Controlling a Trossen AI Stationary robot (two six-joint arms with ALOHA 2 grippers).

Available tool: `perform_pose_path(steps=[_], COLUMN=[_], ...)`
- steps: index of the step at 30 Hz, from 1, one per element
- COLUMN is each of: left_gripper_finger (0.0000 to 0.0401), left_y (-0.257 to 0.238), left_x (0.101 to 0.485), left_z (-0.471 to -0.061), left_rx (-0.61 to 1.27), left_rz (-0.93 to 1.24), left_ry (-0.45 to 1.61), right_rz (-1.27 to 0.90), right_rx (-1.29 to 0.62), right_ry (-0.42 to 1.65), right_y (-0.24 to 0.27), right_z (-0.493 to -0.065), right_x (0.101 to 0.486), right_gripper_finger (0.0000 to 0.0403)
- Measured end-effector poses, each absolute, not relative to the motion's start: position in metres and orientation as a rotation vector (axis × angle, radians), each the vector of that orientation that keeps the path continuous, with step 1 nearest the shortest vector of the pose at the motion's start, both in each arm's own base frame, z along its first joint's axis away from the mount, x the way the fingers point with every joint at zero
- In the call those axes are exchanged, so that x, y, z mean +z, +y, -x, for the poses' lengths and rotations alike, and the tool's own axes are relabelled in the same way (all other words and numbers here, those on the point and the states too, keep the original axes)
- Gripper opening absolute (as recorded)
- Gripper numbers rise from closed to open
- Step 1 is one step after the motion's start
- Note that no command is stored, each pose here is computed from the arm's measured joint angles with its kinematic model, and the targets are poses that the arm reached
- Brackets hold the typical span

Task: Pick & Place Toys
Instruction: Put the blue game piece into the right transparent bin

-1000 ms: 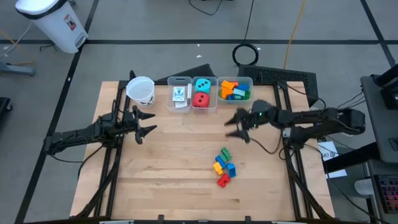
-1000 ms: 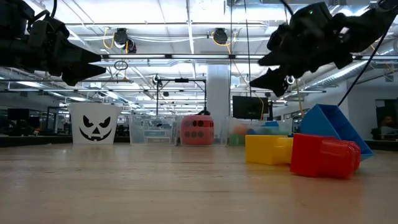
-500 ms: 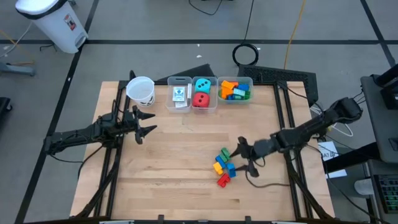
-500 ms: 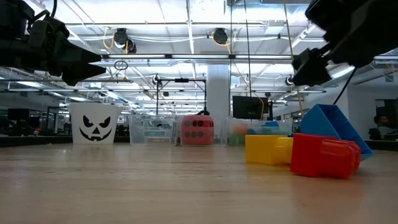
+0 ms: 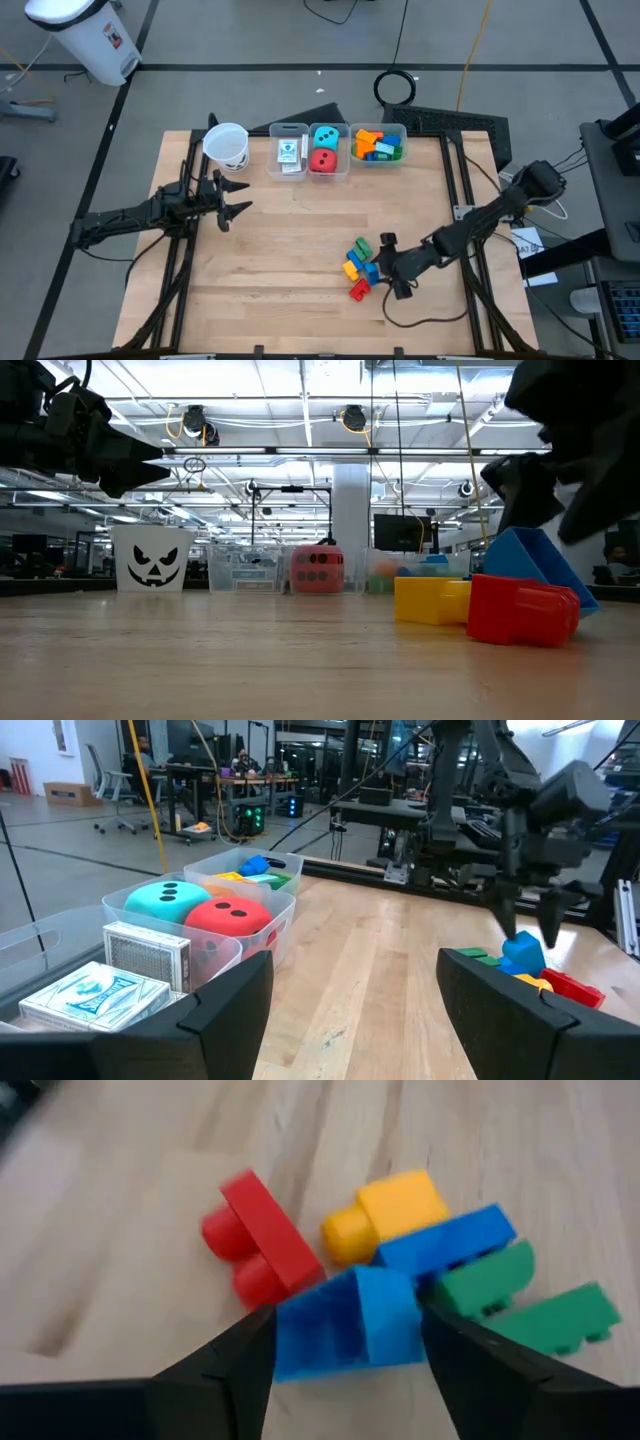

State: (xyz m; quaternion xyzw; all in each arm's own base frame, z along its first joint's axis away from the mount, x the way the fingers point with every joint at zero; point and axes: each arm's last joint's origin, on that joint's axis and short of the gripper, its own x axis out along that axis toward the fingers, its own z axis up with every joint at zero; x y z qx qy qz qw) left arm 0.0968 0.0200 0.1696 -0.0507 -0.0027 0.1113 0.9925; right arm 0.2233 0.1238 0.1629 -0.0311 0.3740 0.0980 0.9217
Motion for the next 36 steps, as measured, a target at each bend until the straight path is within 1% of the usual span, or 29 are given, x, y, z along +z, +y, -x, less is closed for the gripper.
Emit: perform_pose_path(steps=[6,10,13,21,22,26,30,33,36], left_gripper_finger=[0.0287,0.0287,0.0287,0.0287,0.0287,0.0287,0.0287,0.0287,0.0287], left_y=[0.020,0.020,0.020,0.020,0.020,0.020,0.020,0.020,0.020], left_x=[0.170,0.170,0.170,0.170,0.170,0.170,0.170,0.170,0.170], left_z=[-0.097,-0.097,-0.097,-0.097,-0.097,-0.097,-0.097,-0.097,-0.097], left_rx=[0.223,0.223,0.223,0.223,0.223,0.223,0.223,0.223,0.223], left_rz=[0.102,0.102,0.102,0.102,0.102,0.102,0.102,0.102,0.102], left_ry=[-0.005,-0.006,-0.006,-0.006,-0.006,-0.006,-0.005,-0.006,-0.006], right_rz=[0.166,0.185,0.186,0.217,0.227,0.206,0.193,0.190,0.199], right_rx=[0.053,0.015,0.017,0.037,0.042,0.049,0.037,-0.034,-0.149], right_ry=[0.779,0.770,0.766,0.762,0.765,0.710,0.604,0.509,0.419], right_y=[0.121,0.120,0.120,0.120,0.120,0.118,0.112,0.103,0.090], right_z=[-0.228,-0.228,-0.228,-0.228,-0.227,-0.224,-0.218,-0.211,-0.206], right_x=[0.148,0.148,0.149,0.150,0.151,0.165,0.191,0.212,0.231], right_gripper_finger=[0.0193,0.0162,0.0129,0.0018,0.0010,0.0009,0.0004,0.0004,0.0003])
